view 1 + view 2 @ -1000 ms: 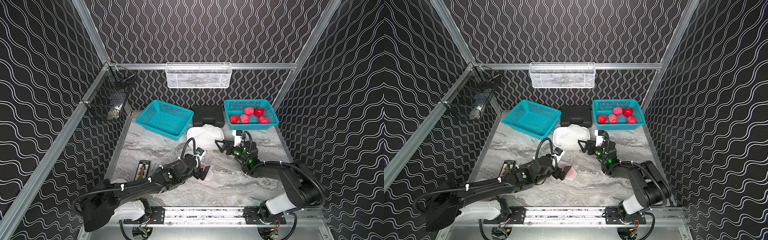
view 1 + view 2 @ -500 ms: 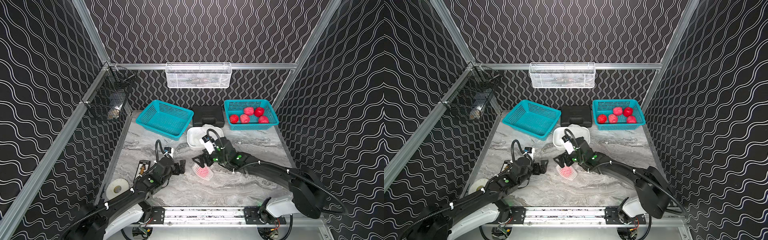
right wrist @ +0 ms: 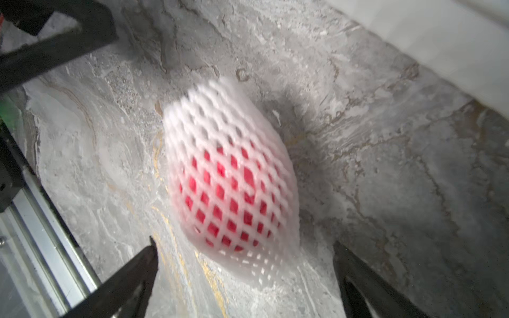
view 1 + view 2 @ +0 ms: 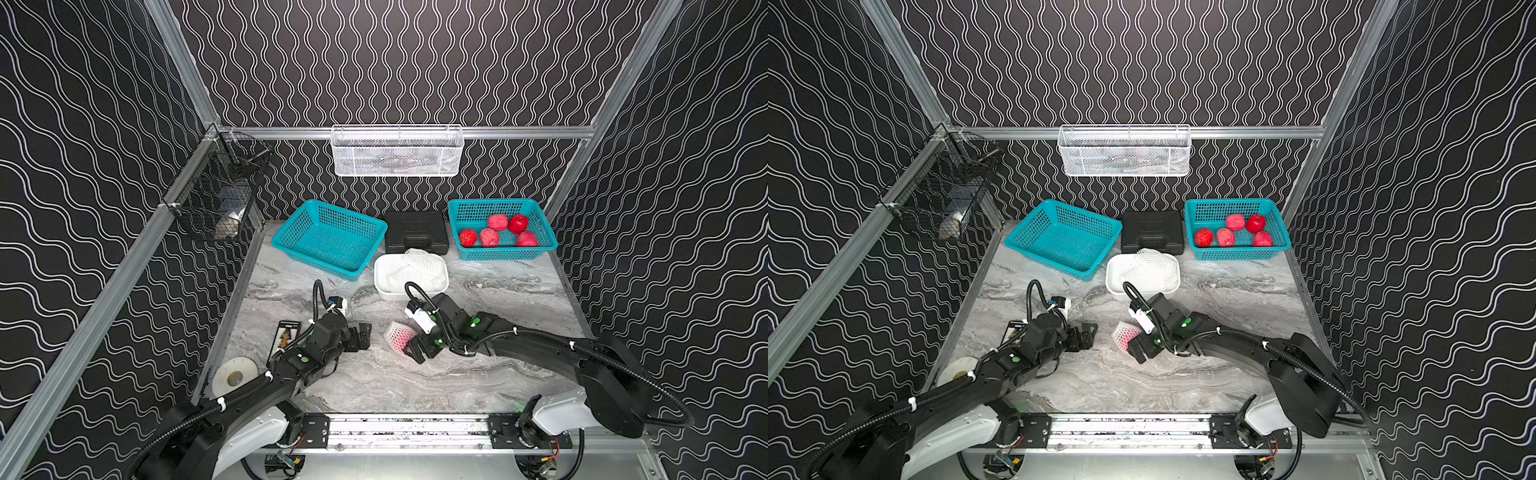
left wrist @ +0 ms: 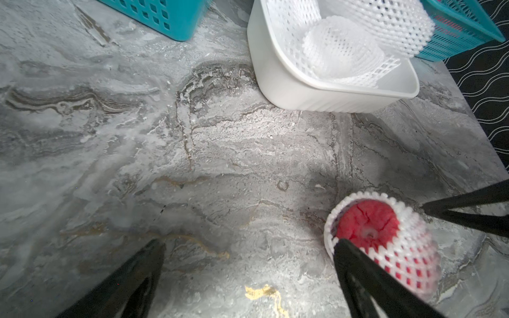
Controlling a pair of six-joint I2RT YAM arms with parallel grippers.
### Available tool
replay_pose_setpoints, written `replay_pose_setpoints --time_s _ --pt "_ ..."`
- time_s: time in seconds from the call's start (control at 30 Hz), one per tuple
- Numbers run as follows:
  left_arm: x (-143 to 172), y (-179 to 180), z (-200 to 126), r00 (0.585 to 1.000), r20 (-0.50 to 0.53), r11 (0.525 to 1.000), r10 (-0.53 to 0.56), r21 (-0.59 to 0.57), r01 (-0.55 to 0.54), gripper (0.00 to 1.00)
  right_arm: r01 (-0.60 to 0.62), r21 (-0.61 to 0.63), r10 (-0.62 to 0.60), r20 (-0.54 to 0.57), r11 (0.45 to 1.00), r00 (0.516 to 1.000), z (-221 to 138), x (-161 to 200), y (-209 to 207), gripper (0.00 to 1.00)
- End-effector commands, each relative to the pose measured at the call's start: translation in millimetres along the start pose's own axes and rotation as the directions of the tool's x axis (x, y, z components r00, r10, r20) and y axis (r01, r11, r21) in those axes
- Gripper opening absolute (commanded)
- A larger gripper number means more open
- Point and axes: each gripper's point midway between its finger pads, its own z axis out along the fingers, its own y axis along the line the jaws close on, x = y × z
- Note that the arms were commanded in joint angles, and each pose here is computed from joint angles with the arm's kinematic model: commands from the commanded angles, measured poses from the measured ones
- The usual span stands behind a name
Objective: Remove foam nets from apples
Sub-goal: Remove the foam net from the apple.
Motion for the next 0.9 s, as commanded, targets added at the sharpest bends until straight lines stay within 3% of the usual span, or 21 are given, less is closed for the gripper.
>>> replay_pose_setpoints --time_s 0.0,0.4,0.53,0.63,0.87 --pt "-6 -10 1 1.000 0.017 0.999 0.005 0.044 -0.006 0.99 0.010 -0.043 -0.010 -0.008 0.999 1.000 1 2 7 1.00" --pt "-8 -16 3 1.000 0.012 0.997 0.020 0.069 -0.021 1.00 0.011 -0.087 -0.027 -0.187 0.996 0.982 31 16 13 1.00" --pt "-8 -16 3 1.000 0.009 0.997 0.023 0.070 -0.023 0.99 0.020 -0.082 -0.036 -0.201 0.996 0.979 40 18 12 0.94" --pt "-9 -15 1 0.999 0.012 0.998 0.031 0.061 -0.032 0.99 0.018 -0.057 -0.029 -0.201 0.998 0.979 43 17 8 0.82" --pt "-9 -15 3 0.999 0.012 0.998 0.036 0.059 -0.036 0.99 0.035 -0.031 -0.039 -0.151 0.999 0.988 30 6 6 0.44"
